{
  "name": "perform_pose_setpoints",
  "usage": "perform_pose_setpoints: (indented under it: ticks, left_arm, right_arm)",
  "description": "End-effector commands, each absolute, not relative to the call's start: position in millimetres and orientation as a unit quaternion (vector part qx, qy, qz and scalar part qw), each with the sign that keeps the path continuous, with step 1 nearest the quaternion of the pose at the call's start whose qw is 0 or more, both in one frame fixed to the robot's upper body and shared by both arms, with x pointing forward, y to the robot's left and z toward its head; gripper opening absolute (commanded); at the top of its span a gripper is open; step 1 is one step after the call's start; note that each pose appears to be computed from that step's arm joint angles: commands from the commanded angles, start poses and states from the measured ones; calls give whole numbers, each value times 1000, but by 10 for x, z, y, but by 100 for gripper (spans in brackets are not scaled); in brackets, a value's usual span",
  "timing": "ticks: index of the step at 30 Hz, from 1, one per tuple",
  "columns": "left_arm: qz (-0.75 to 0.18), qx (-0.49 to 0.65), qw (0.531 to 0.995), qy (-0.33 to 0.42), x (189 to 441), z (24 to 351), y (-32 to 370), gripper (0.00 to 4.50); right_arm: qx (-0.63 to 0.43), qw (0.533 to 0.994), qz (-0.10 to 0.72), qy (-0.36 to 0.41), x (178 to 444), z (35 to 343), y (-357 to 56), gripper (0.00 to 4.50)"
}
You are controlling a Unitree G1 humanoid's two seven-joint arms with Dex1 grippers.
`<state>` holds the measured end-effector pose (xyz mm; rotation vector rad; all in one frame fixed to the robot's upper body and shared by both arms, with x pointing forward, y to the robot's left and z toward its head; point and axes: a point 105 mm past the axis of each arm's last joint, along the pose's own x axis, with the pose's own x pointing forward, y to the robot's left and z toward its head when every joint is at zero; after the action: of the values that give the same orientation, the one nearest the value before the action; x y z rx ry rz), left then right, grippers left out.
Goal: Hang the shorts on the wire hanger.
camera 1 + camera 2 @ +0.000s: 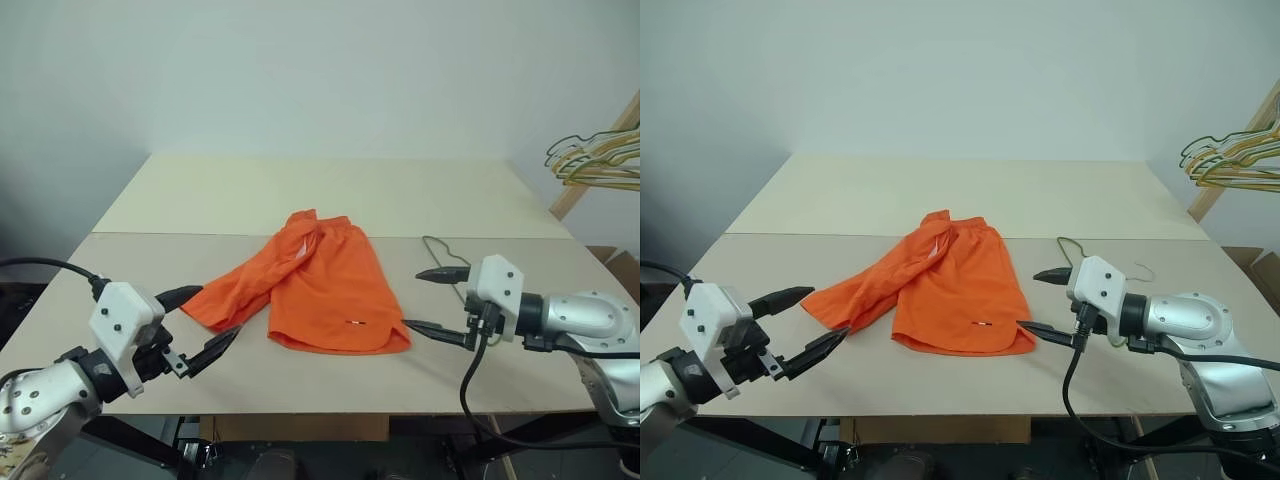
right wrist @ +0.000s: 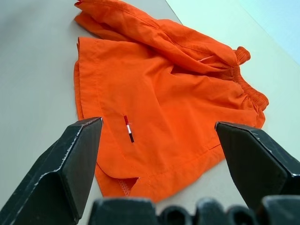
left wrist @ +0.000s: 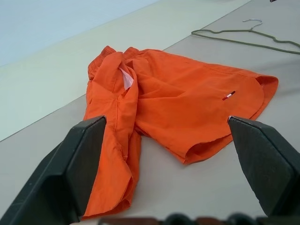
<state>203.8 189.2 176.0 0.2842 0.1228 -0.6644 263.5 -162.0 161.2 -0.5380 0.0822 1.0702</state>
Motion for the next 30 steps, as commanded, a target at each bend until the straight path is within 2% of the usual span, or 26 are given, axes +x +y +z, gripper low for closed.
perform_pose_setpoints:
  ticks: [1, 12, 16, 20, 25, 30]
  left_arm:
    - [-328, 141, 934, 36, 2027, 1851, 1846, 450]
    - [-337, 147, 929, 38, 2042, 1845, 1828, 450]
    - [-357, 156, 919, 60, 2093, 1770, 1724, 450]
    - [-399, 181, 893, 102, 2072, 1664, 1553, 450]
    - [-442, 195, 868, 113, 2108, 1656, 1405, 450]
    - [-474, 259, 828, 152, 2217, 1379, 1227, 450]
  right_arm:
    - [-267, 820, 506, 6, 2641, 1757, -1595, 445]
    - [-270, 820, 504, 6, 2632, 1746, -1595, 445]
    - [-284, 818, 501, 14, 2659, 1723, -1590, 445]
    - [-306, 807, 505, 21, 2651, 1722, -1571, 445]
    - [-314, 799, 513, 24, 2606, 1681, -1519, 445]
    - [-307, 796, 522, 21, 2568, 1646, -1436, 445]
